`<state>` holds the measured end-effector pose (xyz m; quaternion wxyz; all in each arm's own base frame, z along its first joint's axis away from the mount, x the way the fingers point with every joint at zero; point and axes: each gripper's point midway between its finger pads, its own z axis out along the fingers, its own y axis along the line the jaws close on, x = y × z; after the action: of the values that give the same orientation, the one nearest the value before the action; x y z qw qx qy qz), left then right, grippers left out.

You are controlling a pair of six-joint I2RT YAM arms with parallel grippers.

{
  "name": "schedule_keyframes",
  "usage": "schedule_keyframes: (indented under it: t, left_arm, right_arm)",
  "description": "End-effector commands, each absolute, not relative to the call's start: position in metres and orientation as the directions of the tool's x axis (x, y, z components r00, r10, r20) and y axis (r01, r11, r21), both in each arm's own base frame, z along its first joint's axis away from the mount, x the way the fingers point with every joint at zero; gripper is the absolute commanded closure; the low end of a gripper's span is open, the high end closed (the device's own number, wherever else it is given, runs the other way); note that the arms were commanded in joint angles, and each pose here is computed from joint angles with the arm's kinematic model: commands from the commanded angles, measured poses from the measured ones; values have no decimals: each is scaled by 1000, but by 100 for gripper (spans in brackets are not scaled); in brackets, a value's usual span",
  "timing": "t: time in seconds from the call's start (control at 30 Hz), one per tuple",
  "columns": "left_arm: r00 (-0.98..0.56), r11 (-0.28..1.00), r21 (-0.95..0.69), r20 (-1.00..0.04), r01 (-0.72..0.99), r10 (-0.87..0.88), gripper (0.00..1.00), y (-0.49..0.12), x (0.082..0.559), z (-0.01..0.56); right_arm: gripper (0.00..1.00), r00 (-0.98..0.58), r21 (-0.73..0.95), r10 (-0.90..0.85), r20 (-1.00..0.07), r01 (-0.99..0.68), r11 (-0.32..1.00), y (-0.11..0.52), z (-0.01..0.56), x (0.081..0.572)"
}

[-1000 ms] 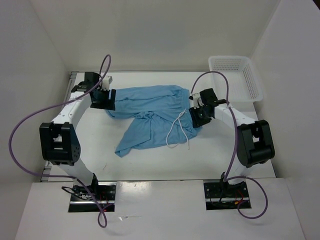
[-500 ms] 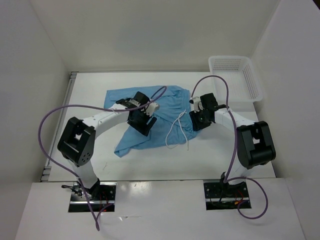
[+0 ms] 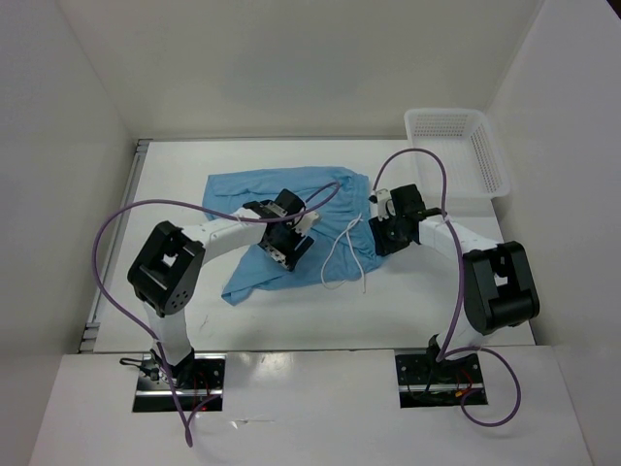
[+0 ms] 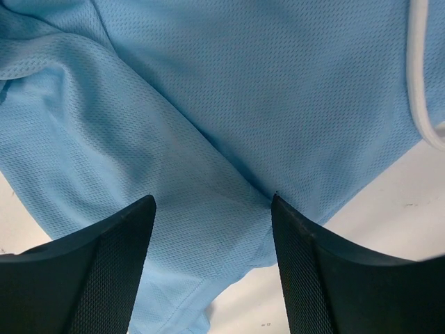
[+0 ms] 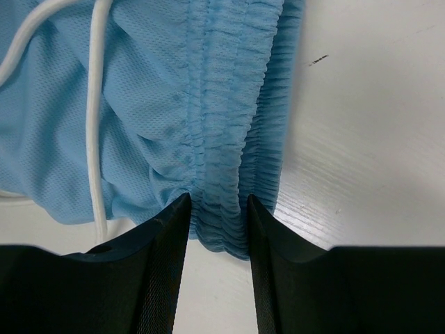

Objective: Fold and stack the shorts
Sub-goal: Flatten the shorts out

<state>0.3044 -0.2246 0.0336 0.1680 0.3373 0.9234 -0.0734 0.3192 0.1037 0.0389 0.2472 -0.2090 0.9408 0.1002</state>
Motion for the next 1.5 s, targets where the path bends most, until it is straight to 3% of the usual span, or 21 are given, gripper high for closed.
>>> schedule_keyframes:
  t: [0.0,0.13,0.23,0.4,0.47,0.57,0.67,0.97,1.23,1.47]
  left_arm:
    - [-712,748,-64,-370,660,596,25,-233,304,36]
    - [-710,745,-72,-379,663,594,33,-235,304,39]
    - [-721,751,-63,-343,658,602,49,-230,301,26]
    - [-730,752,-67,-309,656,609,74,-226,296,14]
    - [-733,755,-59,-298,653,611,90,-223,294,11]
    - [-747,780,-35,-318,625,584,100,-213,307,18]
    - [-775,818,-25,-338,575,535,100,-194,323,36]
    - [-841,906,-116,-435,407,322,95,-133,365,98]
    - [-881,931,-209,-434,299,186,94,-93,385,105]
    - [-904,973,-210,-427,98,-1,95,-9,431,87]
  right_arm:
    - [56,-753,51,-344,-560,-446,894,104,50,327]
    - [56,-749,46,-352,-561,-453,890,103,48,326]
    - [56,-749,46,-352,-561,-453,890,103,45,326]
    - [69,-745,41,-361,-561,-460,887,102,43,325]
    - [74,-739,38,-359,-570,-460,887,103,44,327]
    - [88,-740,35,-368,-563,-467,884,102,41,324]
    - [100,-740,31,-381,-554,-475,879,100,38,321]
    - [100,-724,22,-416,-550,-510,860,100,35,318]
    - [100,-711,5,-449,-542,-536,844,98,34,317]
    - [100,-710,2,-459,-535,-544,839,97,33,315]
